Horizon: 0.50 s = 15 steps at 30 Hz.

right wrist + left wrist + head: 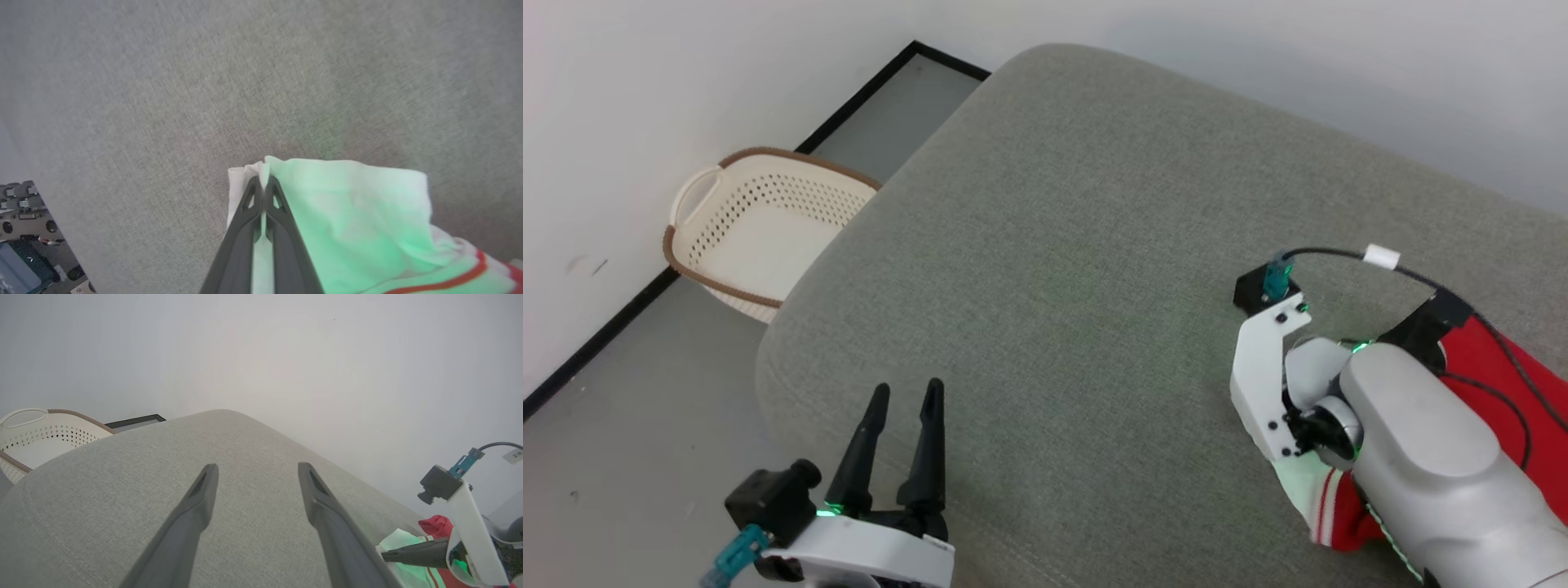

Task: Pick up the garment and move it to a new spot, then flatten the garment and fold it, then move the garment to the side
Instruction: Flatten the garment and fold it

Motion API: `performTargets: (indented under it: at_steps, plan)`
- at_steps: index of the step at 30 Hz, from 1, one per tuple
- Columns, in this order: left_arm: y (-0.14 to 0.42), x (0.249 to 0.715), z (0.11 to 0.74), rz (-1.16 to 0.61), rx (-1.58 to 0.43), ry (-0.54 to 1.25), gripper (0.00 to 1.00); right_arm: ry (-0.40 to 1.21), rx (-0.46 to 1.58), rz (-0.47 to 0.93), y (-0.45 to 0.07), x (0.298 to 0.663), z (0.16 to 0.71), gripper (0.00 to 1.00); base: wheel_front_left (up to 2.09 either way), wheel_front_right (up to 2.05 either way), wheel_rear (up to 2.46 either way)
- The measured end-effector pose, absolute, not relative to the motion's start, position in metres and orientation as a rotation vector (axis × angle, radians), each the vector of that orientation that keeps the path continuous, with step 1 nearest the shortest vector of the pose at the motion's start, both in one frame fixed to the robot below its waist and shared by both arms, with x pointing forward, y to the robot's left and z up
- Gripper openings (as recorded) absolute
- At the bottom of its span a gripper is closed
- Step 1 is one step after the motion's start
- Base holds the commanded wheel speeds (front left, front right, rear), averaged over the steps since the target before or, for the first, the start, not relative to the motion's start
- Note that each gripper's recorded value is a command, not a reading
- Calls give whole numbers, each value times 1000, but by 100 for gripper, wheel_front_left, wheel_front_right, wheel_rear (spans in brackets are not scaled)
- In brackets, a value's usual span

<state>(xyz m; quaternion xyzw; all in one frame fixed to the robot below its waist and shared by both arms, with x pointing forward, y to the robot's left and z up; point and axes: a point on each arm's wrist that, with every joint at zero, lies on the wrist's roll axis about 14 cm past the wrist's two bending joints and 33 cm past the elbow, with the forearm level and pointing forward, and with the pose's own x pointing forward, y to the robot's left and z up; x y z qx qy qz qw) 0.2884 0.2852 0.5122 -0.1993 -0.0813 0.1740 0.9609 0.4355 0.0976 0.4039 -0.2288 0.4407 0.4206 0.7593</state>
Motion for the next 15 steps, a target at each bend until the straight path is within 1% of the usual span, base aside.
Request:
performTargets:
  at_steps: [8,12,15]
  plan:
    - [273,291,513,306,-393,-160,100,791,-348,932,110,451,455,0,0,0,0]
    - [262,294,513,269,-390,-157,100,721,-275,902,95,458,477,0,0,0,0]
    - [255,296,514,242,-389,-160,100,681,-221,861,74,463,492,0,0,0,0]
